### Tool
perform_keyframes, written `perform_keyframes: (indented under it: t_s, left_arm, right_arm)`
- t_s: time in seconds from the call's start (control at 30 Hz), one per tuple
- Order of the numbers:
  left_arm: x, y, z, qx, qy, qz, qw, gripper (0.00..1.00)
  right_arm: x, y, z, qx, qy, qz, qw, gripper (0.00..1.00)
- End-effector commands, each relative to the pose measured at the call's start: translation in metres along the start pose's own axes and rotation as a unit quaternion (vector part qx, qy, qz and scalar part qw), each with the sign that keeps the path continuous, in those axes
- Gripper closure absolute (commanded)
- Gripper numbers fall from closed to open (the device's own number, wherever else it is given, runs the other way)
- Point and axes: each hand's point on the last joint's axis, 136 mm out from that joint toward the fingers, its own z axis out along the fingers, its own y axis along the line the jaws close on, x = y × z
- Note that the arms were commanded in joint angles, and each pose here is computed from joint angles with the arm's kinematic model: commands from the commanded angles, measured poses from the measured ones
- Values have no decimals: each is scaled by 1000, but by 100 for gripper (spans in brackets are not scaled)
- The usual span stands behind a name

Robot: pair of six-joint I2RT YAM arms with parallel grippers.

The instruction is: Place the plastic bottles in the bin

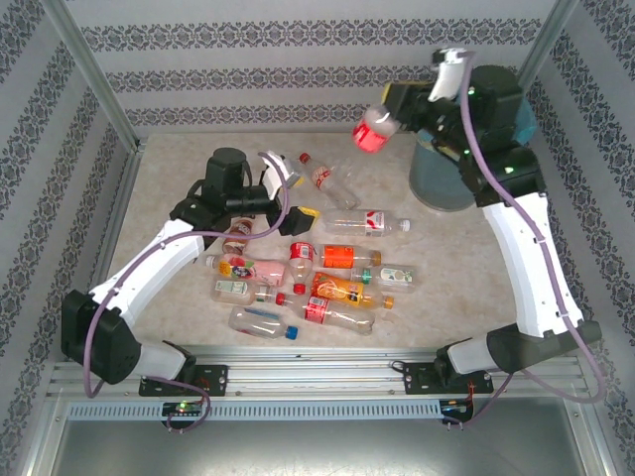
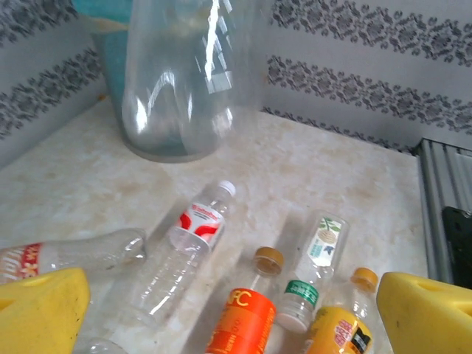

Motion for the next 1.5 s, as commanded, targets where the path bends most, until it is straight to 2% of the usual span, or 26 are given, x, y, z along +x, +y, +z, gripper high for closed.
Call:
perform_keyframes:
  t_s: [0.0, 0.17, 0.27, 0.53, 0.6, 0.97, 1.2, 1.47]
  left_arm:
    - [-32, 7, -12, -44, -56, 29, 997, 0]
    - [-40, 7, -12, -38, -72, 15, 997, 0]
    - [-42, 5, -11, -32, -74, 9, 997, 0]
    - [-40, 5, -12, -32, -76, 4, 997, 0]
    - [-42, 5, -12, -32, -79, 1, 996, 0]
    - [-40, 4, -11, -28, -82, -20, 996, 0]
    - [-46, 0, -15, -21, -87, -25, 996, 0]
    - [-42, -5, -13, -12, -79, -30, 996, 0]
  right_arm:
    - [-32, -37, -14, 98, -43, -46, 993, 100]
    - [-77, -86, -31, 214, -95, -93, 968, 100]
    - [-96, -107, -36, 279, -104, -130, 946, 100]
    - [-113, -145, -34, 383, -96, -194, 898, 100]
    - [-106, -155, -26, 395, -78, -199, 893, 100]
    - [-48, -202, 29, 400, 8, -187, 897, 100]
    - [3, -236, 62, 386, 58, -151, 908, 100]
    - [59, -290, 76, 384, 86, -78, 916, 100]
